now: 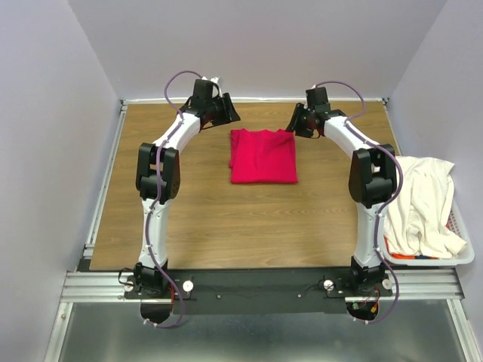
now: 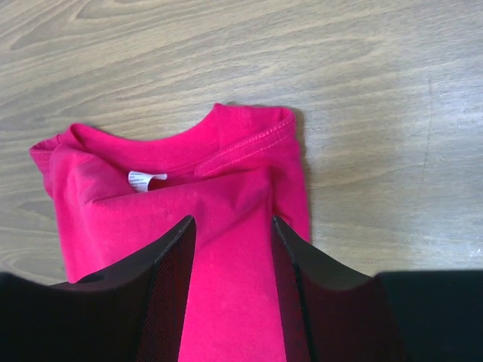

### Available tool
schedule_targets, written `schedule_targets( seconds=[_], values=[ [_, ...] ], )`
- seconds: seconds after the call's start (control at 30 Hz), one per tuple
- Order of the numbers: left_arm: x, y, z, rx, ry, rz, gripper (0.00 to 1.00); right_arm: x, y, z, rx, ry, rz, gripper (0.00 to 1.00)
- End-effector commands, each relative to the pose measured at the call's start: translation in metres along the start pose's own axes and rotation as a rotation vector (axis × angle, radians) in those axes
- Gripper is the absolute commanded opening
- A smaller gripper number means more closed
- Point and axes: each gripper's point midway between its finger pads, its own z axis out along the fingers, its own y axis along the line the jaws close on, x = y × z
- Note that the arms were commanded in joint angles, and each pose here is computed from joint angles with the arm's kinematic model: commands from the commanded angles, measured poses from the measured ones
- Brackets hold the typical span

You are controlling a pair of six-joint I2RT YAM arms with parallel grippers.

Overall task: Fold and stack the t-shirts
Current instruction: Fold the tshirt

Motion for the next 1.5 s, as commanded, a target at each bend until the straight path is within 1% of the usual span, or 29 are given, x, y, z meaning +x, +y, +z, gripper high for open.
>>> schedule_targets(
  seconds=[0.0, 0.13, 0.17, 0.23, 0.37, 0.5, 0.67, 0.7, 0.77, 0.8, 0.87, 0.9, 0.93, 0.97, 1.0, 1.07, 1.27, 1.33, 1.37, 1.47],
  values=[
    [0.001, 0.005, 0.025, -0.073, -0.003, 0.074, 0.55, 0.011, -0.011, 0.018, 0.030, 0.010, -0.014, 0.50],
    [0.005, 0.012, 0.042, -0.102, -0.001, 0.082, 0.54, 0.011, -0.013, 0.018, 0.043, 0.003, -0.013, 0.50],
    [0.012, 0.015, 0.049, -0.107, 0.014, 0.084, 0.54, 0.011, -0.013, 0.018, 0.045, 0.004, -0.015, 0.50],
    [0.013, 0.013, 0.053, -0.103, 0.014, 0.094, 0.52, 0.011, -0.013, 0.018, 0.047, 0.001, -0.018, 0.50],
    [0.031, 0.016, 0.063, -0.129, 0.045, 0.101, 0.51, 0.012, -0.016, 0.020, 0.055, 0.002, -0.018, 0.49],
    [0.042, 0.020, 0.065, -0.145, 0.060, 0.100, 0.48, 0.013, -0.016, 0.022, 0.056, 0.005, -0.018, 0.49],
    [0.038, 0.017, 0.064, -0.135, 0.046, 0.104, 0.43, 0.013, -0.016, 0.025, 0.054, 0.008, -0.016, 0.48],
    [0.036, 0.014, 0.063, -0.125, 0.043, 0.105, 0.40, 0.015, -0.016, 0.027, 0.055, 0.011, -0.017, 0.48],
    [0.032, 0.010, 0.061, -0.116, 0.036, 0.106, 0.37, 0.014, -0.017, 0.028, 0.054, 0.011, -0.016, 0.48],
    [0.033, 0.008, 0.061, -0.112, 0.036, 0.107, 0.33, 0.014, -0.017, 0.029, 0.054, 0.011, -0.014, 0.48],
    [0.031, 0.006, 0.060, -0.107, 0.033, 0.109, 0.27, 0.015, -0.017, 0.030, 0.056, 0.012, -0.016, 0.48],
    [0.029, 0.003, 0.058, -0.101, 0.031, 0.110, 0.19, 0.013, -0.017, 0.030, 0.057, 0.007, -0.014, 0.48],
    [0.027, 0.002, 0.057, -0.098, 0.025, 0.111, 0.16, 0.012, -0.018, 0.030, 0.058, 0.006, -0.015, 0.48],
    [0.025, -0.002, 0.053, -0.090, 0.021, 0.112, 0.09, 0.012, -0.016, 0.031, 0.058, 0.004, -0.016, 0.48],
    [0.024, -0.003, 0.051, -0.088, 0.015, 0.112, 0.05, 0.011, -0.017, 0.031, 0.059, 0.003, -0.013, 0.48],
    [0.018, -0.010, 0.043, -0.078, -0.007, 0.111, 0.01, 0.012, -0.017, 0.033, 0.059, 0.004, -0.010, 0.48],
    [0.001, -0.026, 0.022, -0.051, -0.069, 0.100, 0.00, 0.008, -0.015, 0.033, 0.055, -0.004, 0.004, 0.48],
    [0.002, -0.025, 0.018, -0.064, -0.077, 0.092, 0.00, 0.009, -0.012, 0.035, 0.044, 0.000, 0.007, 0.48],
    [-0.004, -0.030, 0.012, -0.055, -0.099, 0.093, 0.00, 0.007, -0.011, 0.035, 0.039, -0.001, 0.011, 0.48],
    [-0.004, -0.031, 0.008, -0.054, -0.104, 0.093, 0.00, 0.007, -0.005, 0.038, 0.023, 0.002, 0.022, 0.47]
  ],
)
